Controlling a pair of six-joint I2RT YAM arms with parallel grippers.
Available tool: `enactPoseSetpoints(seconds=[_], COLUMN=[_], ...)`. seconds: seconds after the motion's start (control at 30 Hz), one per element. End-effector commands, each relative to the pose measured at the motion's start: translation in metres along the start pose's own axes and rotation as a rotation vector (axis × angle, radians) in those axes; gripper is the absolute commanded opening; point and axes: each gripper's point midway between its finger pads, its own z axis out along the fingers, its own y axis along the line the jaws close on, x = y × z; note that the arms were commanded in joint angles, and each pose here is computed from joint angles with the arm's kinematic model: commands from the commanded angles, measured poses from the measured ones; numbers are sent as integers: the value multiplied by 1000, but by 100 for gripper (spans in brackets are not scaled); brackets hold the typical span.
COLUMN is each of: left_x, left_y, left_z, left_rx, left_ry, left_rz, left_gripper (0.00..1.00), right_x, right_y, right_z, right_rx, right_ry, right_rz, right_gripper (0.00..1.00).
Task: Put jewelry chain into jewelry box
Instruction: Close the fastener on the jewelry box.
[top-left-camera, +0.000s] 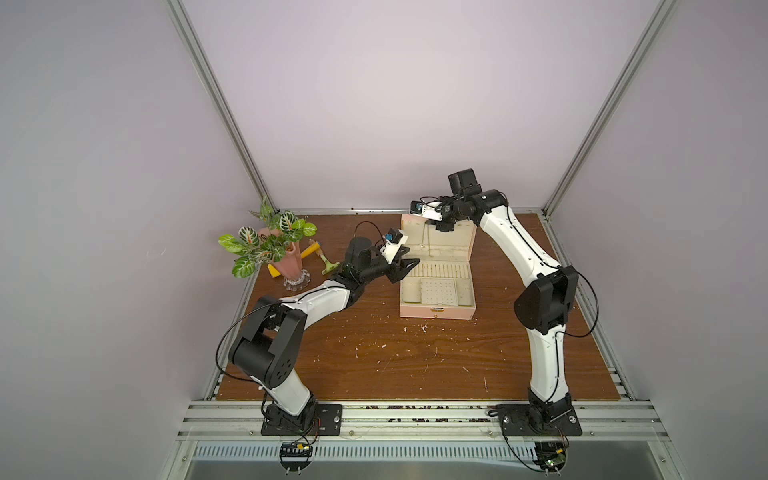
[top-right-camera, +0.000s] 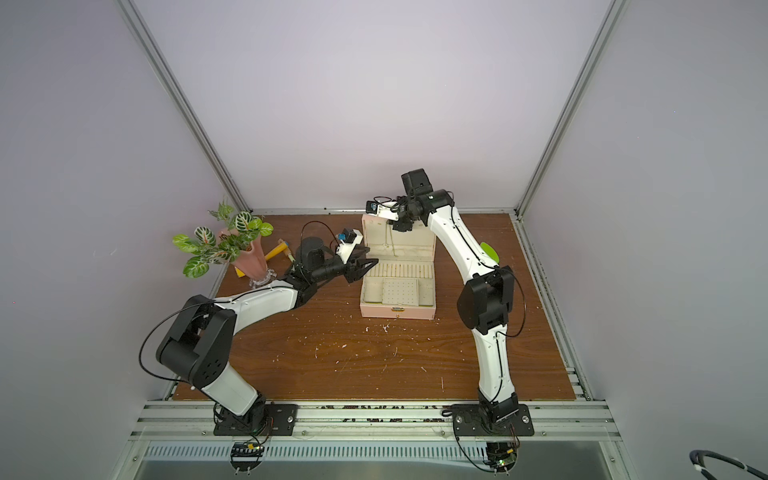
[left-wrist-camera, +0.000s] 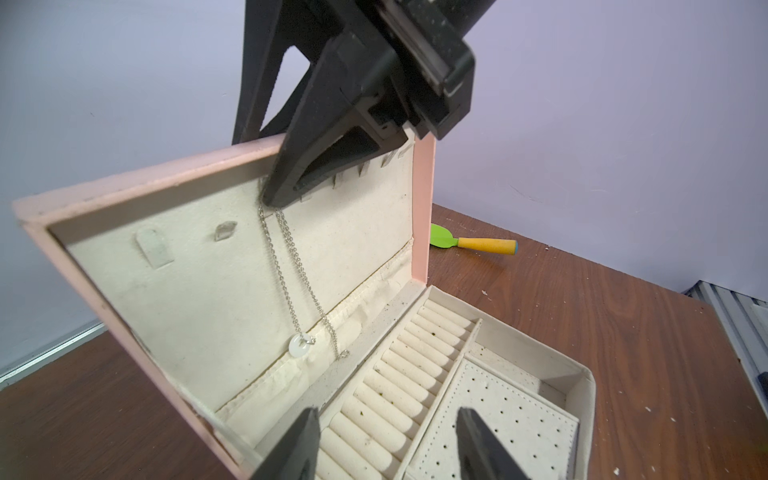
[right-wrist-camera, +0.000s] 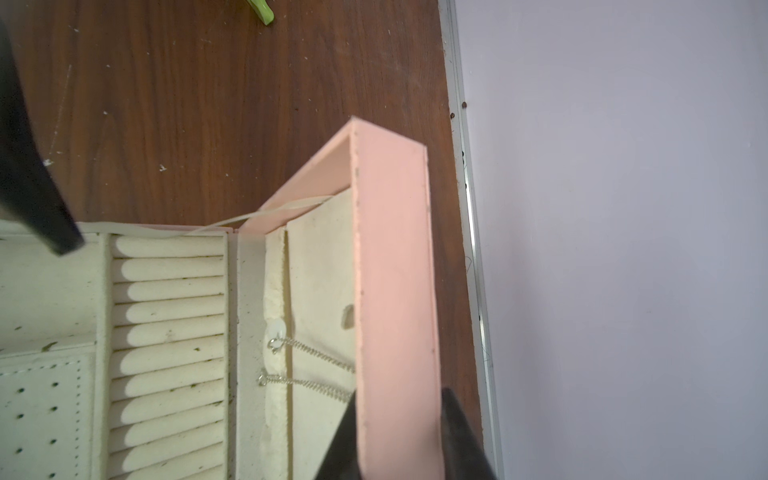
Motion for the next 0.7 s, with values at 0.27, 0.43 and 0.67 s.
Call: enactPoseSetpoints(seconds=[0.27,0.43,0.67], left_x=[-15,-20,-26], left_y=[6,5,4], left_z=[-3,-6,-12], left_rx=[-12,-15,-31], left_ry=[-25,-32,-33], left_rz=[28,44,76], left_gripper=[56,56,56], right_x=[-15,-36,-63], right_y=[-9,-30,-50], right_z=[-14,-40,-83], right_rx=[49,141,238], right_ry=[-33,-89,-165], right_rz=[28,50,121], right_gripper=[13,53,71])
